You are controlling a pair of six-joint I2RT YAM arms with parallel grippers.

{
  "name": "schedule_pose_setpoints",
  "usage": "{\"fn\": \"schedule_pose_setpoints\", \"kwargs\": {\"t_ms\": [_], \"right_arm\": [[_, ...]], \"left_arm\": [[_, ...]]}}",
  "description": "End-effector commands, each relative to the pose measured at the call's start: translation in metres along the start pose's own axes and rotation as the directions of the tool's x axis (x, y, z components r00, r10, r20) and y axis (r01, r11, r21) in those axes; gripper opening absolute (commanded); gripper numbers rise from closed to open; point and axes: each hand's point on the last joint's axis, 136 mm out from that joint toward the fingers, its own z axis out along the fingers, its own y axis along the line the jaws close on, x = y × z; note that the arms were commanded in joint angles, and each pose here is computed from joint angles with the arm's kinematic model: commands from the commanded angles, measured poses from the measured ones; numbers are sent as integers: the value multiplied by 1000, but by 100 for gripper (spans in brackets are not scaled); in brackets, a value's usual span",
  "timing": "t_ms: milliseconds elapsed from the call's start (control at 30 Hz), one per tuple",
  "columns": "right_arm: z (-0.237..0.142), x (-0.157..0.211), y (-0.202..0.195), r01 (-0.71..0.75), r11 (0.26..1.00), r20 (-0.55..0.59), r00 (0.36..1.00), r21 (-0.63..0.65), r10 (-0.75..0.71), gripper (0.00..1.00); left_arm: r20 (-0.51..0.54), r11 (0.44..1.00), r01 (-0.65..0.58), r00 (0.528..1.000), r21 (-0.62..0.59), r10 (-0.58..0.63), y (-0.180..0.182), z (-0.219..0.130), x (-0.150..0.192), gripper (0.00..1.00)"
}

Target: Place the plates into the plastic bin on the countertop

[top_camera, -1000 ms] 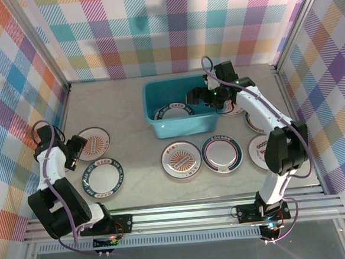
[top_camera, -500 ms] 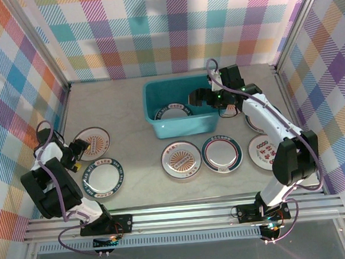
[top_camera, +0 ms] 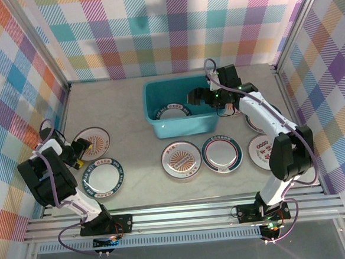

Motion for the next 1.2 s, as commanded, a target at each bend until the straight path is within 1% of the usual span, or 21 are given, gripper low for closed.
{"fn": "schedule_pose_setpoints", "kwargs": {"t_ms": [0, 200, 433, 633, 800, 933, 1167], "right_arm": [[4, -10, 8, -6, 1000, 8, 1000, -22, 6, 99], [11, -11, 5, -19, 1000, -4, 1000, -22, 19, 99], [16, -11, 4, -22, 999, -12, 1000, -23, 21, 99], [22, -12, 2, -30, 999, -17, 999, -25, 29, 99], [19, -14, 2, -18, 1000, -10, 1000, -13, 18, 99], [15, -15, 1, -7, 1000, -3, 1000, -1, 7, 99], [11, -17, 7, 9, 1000, -4, 1000, -18, -9, 99]], "left_arm": [[0, 1000, -8, 1000, 21, 8, -2, 4, -12, 76], [0, 1000, -2, 1000, 20, 2, -2, 10, -18, 73], [-4, 1000, -4, 1000, 18, 4, -2, 10, -17, 72], [-24, 1000, 0, 1000, -4, -1, 5, 17, -14, 67], [-34, 1000, 10, 999, -11, -11, 9, 20, -11, 54], [-26, 1000, 17, 1000, -23, -18, 12, 20, -9, 40], [-7, 1000, 21, 1000, -16, -21, 12, 17, -7, 24]]}}
